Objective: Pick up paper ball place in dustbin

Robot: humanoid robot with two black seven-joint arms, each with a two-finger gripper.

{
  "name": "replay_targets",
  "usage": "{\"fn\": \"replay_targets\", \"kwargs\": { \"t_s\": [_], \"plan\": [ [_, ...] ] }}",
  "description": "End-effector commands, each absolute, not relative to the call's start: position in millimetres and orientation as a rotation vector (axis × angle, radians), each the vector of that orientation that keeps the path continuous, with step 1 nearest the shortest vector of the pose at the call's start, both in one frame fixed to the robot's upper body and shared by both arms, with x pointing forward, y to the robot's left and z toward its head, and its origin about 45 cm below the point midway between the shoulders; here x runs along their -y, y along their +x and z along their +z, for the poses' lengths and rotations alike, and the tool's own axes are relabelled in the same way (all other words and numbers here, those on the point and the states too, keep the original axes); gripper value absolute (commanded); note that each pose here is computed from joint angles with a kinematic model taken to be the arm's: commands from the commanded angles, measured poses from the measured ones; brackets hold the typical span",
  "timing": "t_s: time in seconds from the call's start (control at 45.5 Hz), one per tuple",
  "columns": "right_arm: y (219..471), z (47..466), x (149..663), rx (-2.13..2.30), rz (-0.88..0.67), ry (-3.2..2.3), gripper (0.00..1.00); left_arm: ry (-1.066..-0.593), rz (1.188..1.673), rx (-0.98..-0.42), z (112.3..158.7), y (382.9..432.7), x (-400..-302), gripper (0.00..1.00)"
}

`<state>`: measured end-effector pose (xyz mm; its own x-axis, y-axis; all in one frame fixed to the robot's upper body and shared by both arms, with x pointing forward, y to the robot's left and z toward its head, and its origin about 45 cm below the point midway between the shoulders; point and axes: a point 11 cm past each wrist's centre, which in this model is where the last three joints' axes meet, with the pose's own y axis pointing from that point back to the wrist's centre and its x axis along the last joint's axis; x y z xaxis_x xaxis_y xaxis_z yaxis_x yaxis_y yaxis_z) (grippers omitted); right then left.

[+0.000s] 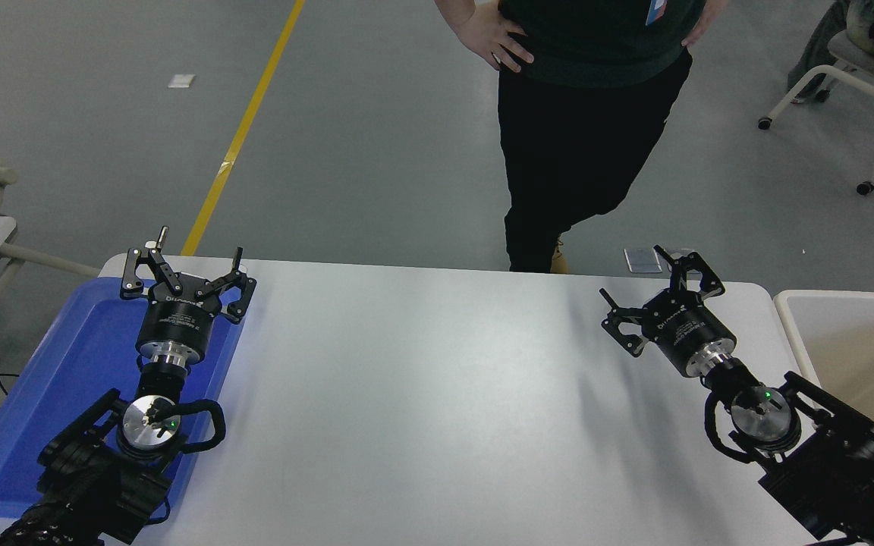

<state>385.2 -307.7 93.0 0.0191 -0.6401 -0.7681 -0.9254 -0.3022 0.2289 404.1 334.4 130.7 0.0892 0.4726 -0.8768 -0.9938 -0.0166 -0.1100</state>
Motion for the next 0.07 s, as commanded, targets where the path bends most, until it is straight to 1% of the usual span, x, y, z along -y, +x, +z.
{"fn": "replay_targets", "kwargs": {
  "t_s": [0.0, 0.044],
  "plan": [
    [379.8, 89.1, 316.5, -1.608, 1.172, -1.966, 1.00, -0.918, 1.358, -0.750, 130.7, 404.1, -334.5, 1.00],
    [379.0, 88.6, 317.2, -1.609, 1.173, -1.967, 1.00, -0.918, 1.358, -0.750, 130.7, 404.1, -334.5, 1.00]
  ]
}}
